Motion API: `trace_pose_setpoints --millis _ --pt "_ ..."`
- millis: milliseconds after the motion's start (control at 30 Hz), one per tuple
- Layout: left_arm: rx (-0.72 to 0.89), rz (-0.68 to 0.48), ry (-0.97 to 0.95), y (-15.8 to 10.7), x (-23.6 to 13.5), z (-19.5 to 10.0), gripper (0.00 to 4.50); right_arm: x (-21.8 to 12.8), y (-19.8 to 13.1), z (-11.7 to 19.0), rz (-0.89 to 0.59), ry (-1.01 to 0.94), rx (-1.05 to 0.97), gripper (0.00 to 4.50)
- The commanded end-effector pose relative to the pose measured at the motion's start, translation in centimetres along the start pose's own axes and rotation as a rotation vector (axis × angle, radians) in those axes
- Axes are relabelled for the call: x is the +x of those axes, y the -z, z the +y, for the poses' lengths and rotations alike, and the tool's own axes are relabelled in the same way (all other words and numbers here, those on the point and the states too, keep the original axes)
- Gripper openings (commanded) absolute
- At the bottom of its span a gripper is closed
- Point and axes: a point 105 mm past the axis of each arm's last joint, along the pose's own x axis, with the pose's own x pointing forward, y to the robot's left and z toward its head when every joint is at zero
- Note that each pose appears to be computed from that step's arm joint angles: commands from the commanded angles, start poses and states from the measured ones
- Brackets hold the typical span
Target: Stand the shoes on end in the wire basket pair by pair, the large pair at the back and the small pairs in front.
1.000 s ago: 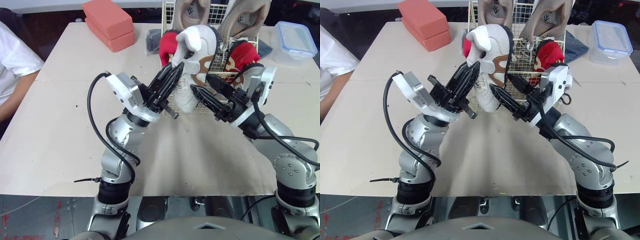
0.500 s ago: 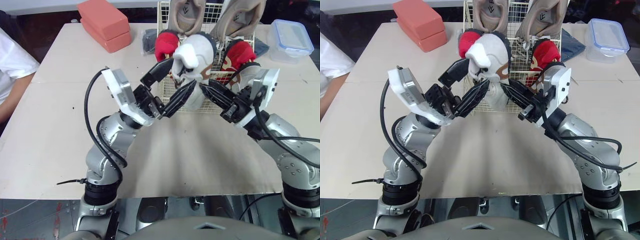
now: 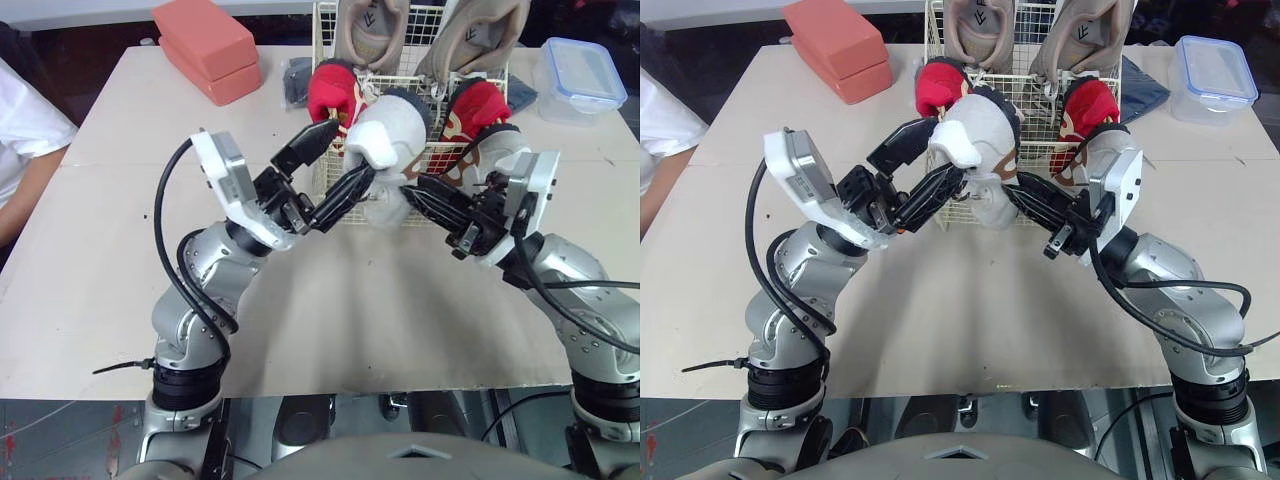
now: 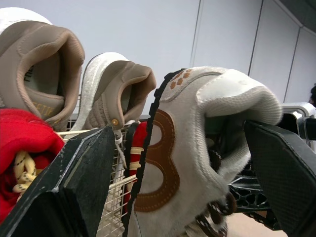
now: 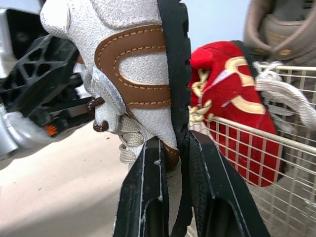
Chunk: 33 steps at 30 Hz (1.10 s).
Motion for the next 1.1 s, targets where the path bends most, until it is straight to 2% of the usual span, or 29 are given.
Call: trace_pose_setpoints --millis 33,300,333,367,433,467,500,533,567,633,667,867,1100 --pt "0.018 -0.037 0.039 -0.9 0.5 -0.4 3.8 0.0 -1.4 1.0 -0.046 -0.05 -0.06 0.24" --pt "0.013 -0.047 0.044 -0.9 0.2 -0.8 0.05 0.0 -1.6 0.8 -0.051 -0.049 -0.078 0.24" --pt "0.015 -0.037 0.046 -0.8 0.1 -0.9 0.05 0.0 -1.7 0.8 -0.051 -0.05 -0.075 0.24" --pt "0.017 -0.026 0.043 -0.6 0.1 -0.9 0.0 0.0 -1.7 0.8 -0.051 -0.052 -0.071 0.76" --pt "0.008 -0.026 0.037 -0.6 0.0 -1.0 0.0 -0.1 -1.8 0.8 -0.053 -0.058 -0.071 1.26" --pt "0.01 -0.032 0.02 -0.7 -0.1 -0.9 0.0 -0.2 -1.8 0.8 -0.054 -0.06 -0.069 1.8" --pt "0.016 -0.037 0.001 -0.8 -0.1 -0.7 0.0 -0.4 -1.9 0.7 -0.054 -0.062 -0.07 2.09" --pt "0.022 -0.047 -0.016 -1.0 -0.2 -0.5 0.0 -0.6 -1.9 0.6 -0.055 -0.06 -0.072 2.68" --pt "0.027 -0.06 -0.029 -1.2 -0.2 -0.4 0.0 -0.8 -2.0 0.5 -0.058 -0.056 -0.073 3.05" --pt "0.059 -0.112 -0.087 -2.1 -0.3 0.2 0.0 -1.5 -2.4 0.3 -0.064 -0.052 -0.071 4.07" --pt "0.076 -0.138 -0.106 -2.6 -0.3 0.3 0.0 -1.8 -2.6 0.3 -0.066 -0.052 -0.069 4.33" --pt "0.174 -0.232 -0.236 -3.9 -0.2 1.1 0.0 -3.6 -3.8 -0.1 -0.099 -0.04 -0.068 4.33" --pt "0.25 -0.26 -0.367 -2.6 0.0 1.4 0.0 -4.5 -3.7 -0.2 -0.109 -0.009 -0.077 4.33"
